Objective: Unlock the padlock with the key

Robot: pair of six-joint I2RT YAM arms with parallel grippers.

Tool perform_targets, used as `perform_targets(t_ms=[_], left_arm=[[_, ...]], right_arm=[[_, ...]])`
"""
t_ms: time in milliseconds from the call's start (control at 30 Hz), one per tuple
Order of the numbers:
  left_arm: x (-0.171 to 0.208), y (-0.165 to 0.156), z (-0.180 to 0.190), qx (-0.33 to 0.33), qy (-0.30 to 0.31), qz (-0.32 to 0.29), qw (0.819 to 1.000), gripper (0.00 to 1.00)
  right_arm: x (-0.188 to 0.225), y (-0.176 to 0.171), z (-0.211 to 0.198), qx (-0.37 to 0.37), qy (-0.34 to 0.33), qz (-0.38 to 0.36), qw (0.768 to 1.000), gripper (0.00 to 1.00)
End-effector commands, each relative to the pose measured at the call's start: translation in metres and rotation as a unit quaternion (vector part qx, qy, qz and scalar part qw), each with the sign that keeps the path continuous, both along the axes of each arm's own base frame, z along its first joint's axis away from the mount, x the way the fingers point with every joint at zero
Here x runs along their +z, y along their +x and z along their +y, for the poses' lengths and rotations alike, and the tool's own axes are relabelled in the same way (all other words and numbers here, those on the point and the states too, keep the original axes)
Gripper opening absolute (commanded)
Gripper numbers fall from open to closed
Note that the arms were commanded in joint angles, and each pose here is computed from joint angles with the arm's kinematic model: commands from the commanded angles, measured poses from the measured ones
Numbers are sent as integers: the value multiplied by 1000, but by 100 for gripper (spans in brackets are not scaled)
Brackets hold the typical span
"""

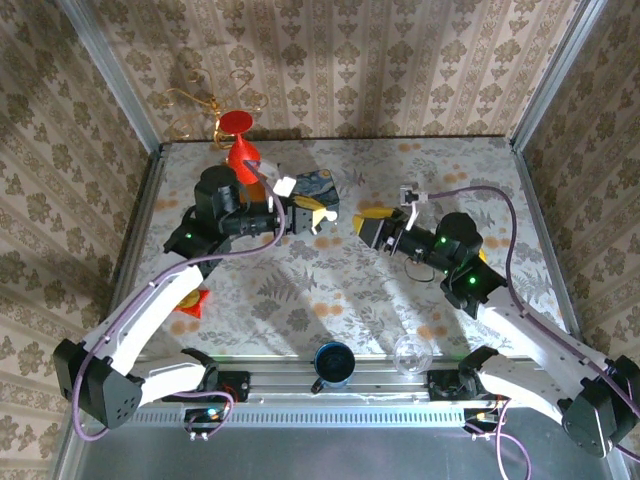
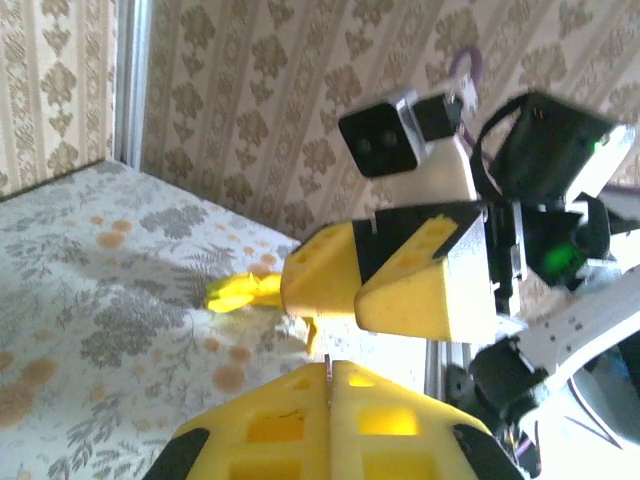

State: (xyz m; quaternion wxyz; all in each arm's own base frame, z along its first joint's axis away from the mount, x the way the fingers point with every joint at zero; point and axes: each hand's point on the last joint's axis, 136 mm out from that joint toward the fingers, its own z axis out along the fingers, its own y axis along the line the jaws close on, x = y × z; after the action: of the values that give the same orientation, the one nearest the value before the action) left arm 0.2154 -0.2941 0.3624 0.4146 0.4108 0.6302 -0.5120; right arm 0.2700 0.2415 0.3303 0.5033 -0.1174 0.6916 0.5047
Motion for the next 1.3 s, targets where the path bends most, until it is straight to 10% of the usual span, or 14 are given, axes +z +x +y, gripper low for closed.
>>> perform_targets(t_ms=[0, 400, 1267], left_arm=[[-12, -27, 3, -64, 33, 10, 997, 0], [-3, -37, 2, -94, 12, 5, 995, 0], [7, -37, 3, -106, -25, 5, 994, 0]], right_arm=[[22, -25, 21, 91, -5, -52, 994, 51], [29, -48, 49, 188, -23, -81, 979, 49], [18, -47, 53, 190, -41, -81, 978, 12]])
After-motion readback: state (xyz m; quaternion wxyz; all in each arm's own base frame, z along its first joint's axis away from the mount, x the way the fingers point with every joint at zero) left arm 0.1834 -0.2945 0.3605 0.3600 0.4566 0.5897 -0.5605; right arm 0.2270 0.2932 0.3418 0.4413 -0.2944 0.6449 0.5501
